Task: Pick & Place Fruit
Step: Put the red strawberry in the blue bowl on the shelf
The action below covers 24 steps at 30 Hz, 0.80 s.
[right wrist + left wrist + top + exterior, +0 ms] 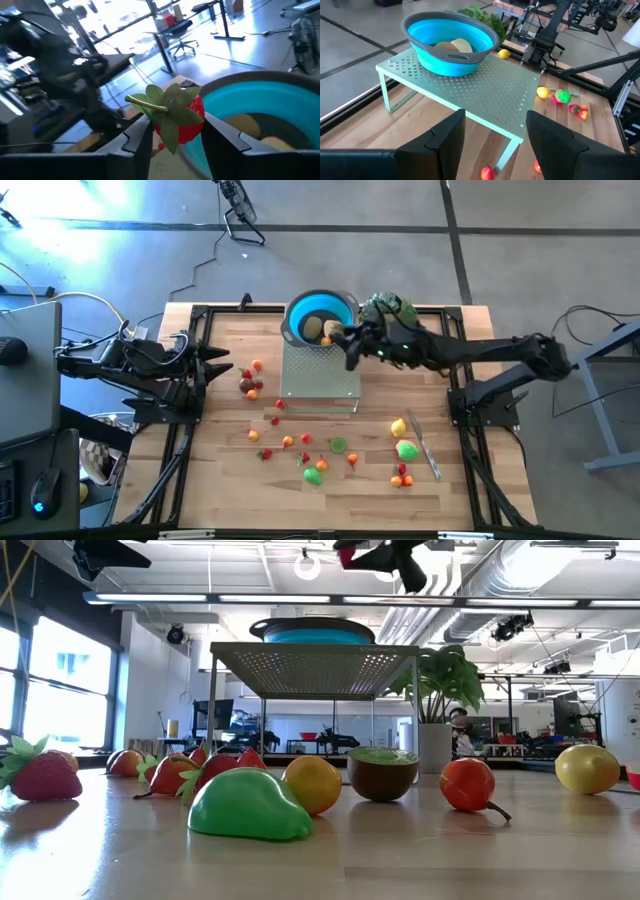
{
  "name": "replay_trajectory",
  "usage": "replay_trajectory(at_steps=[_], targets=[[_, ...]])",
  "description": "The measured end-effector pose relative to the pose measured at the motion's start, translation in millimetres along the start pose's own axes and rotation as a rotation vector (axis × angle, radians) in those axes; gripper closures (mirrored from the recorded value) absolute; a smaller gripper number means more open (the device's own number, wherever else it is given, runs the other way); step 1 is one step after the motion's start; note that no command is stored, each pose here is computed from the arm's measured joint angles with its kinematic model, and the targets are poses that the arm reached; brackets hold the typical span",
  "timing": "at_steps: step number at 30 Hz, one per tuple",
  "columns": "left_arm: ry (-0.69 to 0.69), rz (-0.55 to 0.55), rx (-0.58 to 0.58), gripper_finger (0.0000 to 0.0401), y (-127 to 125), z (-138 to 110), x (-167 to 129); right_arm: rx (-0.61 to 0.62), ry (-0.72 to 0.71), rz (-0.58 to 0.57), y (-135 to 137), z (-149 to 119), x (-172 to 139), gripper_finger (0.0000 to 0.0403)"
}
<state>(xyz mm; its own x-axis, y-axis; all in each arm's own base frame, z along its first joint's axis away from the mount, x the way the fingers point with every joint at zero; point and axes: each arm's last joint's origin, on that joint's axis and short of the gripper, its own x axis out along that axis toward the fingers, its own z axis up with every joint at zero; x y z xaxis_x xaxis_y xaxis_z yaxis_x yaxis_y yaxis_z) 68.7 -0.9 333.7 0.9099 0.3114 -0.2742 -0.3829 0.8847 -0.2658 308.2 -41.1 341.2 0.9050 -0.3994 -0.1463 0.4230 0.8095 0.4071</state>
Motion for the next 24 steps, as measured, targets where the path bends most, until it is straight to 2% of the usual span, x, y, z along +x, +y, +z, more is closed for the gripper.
replay_trajectory(at_steps=[6,14,20,24], targets=[[0.0,0.0,-0.001,0.0196,0,0,0,-0.036,0.02,-0.052,-14,6,35,0.0265],[0.0,0.0,-0.001,0.0196,0,0,0,-0.168,0.102,-0.096,-19,15,79,0.0265],[-0.003,0.006,0.006,0.0196,0,0,0,-0.253,0.234,-0.167,-27,15,98,0.0265],[-0.005,0.009,0.007,0.0196,0,0,0,-0.288,0.257,-0.193,-37,17,102,0.0265]])
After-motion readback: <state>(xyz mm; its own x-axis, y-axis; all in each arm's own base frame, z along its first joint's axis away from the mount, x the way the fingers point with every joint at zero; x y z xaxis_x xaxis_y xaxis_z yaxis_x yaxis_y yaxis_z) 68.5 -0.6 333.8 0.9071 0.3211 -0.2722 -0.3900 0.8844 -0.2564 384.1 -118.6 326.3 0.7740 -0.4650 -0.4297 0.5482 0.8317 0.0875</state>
